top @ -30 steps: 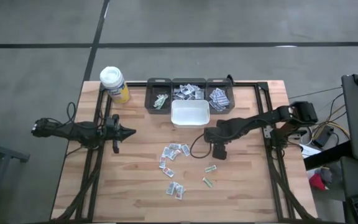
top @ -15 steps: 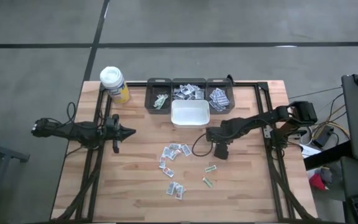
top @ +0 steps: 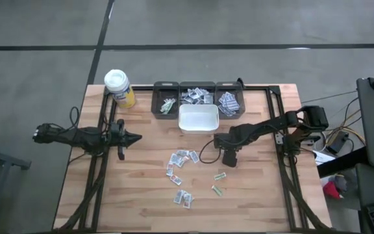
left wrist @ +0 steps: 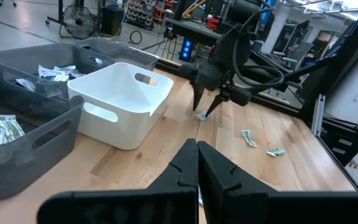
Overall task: Pick & Place First Aid Supplies
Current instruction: Put the top green bandage pack into the left black bin
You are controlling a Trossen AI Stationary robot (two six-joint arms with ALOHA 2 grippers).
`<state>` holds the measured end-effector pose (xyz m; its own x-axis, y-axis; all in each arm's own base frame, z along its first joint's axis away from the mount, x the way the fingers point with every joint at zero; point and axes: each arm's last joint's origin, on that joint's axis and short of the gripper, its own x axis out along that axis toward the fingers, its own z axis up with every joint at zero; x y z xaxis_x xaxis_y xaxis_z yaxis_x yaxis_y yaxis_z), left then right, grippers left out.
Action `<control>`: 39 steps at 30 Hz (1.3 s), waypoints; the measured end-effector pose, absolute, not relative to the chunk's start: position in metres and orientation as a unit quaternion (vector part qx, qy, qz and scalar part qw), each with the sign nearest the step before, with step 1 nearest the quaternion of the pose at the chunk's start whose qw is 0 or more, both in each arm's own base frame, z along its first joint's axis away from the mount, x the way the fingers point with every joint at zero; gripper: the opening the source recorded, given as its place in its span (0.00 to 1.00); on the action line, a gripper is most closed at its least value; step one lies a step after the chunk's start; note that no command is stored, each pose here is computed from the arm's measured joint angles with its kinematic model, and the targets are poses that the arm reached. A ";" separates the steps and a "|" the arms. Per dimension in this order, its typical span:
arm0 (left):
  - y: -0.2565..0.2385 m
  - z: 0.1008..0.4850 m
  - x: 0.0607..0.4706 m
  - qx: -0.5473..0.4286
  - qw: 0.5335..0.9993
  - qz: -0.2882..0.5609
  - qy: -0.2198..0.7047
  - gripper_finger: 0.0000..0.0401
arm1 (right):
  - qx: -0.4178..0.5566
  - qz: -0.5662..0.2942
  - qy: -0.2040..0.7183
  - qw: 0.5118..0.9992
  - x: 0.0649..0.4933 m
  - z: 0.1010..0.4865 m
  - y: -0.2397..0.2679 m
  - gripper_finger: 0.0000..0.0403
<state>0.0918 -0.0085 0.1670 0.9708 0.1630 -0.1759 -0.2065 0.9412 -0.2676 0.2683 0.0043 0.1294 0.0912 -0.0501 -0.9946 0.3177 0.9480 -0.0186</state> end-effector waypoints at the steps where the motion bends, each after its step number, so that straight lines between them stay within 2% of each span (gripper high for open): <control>1: -0.009 0.167 0.092 -0.143 0.982 0.094 0.076 0.00 | 0.101 -0.126 0.664 0.730 0.268 0.128 0.004 0.41; 24: -0.009 0.169 0.092 -0.134 0.985 0.091 0.063 0.00 | 0.111 -0.116 0.645 0.747 0.264 0.143 0.004 0.03; 33: -0.009 0.170 0.092 -0.133 0.985 0.091 0.062 0.00 | 0.142 -0.091 0.621 0.766 0.268 0.161 0.005 0.02; 39: -0.009 0.170 0.092 -0.133 0.985 0.090 0.060 0.00 | 0.174 -0.034 0.577 0.797 0.289 0.190 0.006 0.02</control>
<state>0.0925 -0.0086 0.1700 0.9764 0.1622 -0.1425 -0.1940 0.9485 -0.2503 0.2892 0.0062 0.1895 0.3311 0.1475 -0.9320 0.2552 0.9369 0.2390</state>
